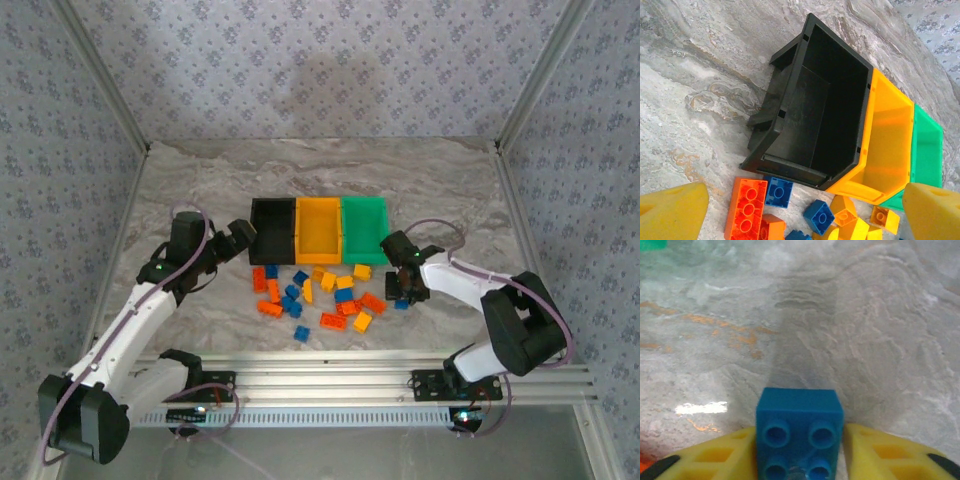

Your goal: Sort the legos into containers by color

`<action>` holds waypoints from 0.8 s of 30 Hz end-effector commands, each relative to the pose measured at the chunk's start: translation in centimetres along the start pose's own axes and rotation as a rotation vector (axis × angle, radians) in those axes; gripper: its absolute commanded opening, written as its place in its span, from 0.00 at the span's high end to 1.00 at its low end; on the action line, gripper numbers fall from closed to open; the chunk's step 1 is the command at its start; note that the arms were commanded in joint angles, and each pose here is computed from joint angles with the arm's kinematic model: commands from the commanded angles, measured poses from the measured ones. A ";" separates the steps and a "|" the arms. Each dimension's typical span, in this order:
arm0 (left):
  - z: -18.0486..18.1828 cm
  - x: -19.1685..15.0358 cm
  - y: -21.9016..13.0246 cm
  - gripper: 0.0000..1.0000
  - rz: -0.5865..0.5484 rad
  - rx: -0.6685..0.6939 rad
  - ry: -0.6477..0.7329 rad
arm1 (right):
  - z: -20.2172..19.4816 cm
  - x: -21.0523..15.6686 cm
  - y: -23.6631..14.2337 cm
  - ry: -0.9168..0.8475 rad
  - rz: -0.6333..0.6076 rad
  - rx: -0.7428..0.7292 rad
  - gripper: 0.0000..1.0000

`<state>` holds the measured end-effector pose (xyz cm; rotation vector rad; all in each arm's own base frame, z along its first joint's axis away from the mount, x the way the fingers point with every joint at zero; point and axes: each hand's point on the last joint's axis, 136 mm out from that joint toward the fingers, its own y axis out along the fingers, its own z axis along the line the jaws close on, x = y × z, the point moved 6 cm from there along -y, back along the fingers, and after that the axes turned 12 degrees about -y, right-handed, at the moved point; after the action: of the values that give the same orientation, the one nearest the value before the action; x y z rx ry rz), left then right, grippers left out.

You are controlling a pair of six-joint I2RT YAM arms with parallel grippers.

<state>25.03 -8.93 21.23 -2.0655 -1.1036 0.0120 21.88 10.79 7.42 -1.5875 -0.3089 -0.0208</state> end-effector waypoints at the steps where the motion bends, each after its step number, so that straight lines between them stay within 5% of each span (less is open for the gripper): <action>1: -0.3 -0.4 -0.3 0.00 0.009 0.001 0.029 | 0.5 0.4 -0.3 0.001 0.003 0.036 0.60; 9: -0.7 -0.9 -0.9 0.02 0.049 0.114 0.108 | 0.4 2.4 -5.1 0.021 -0.145 0.085 0.69; 15: -0.8 -1.5 -0.7 0.03 0.062 0.044 0.119 | 2.0 7.8 -11.1 -0.026 -0.352 0.155 0.66; 24: 1.1 -2.6 -0.3 0.03 0.103 0.093 0.121 | 4.6 16.8 -9.8 -0.026 -0.413 0.139 0.65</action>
<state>23.47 -9.96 20.14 -2.0022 -0.9405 -0.0021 33.36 17.71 20.67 -1.3422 -0.6235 -0.2992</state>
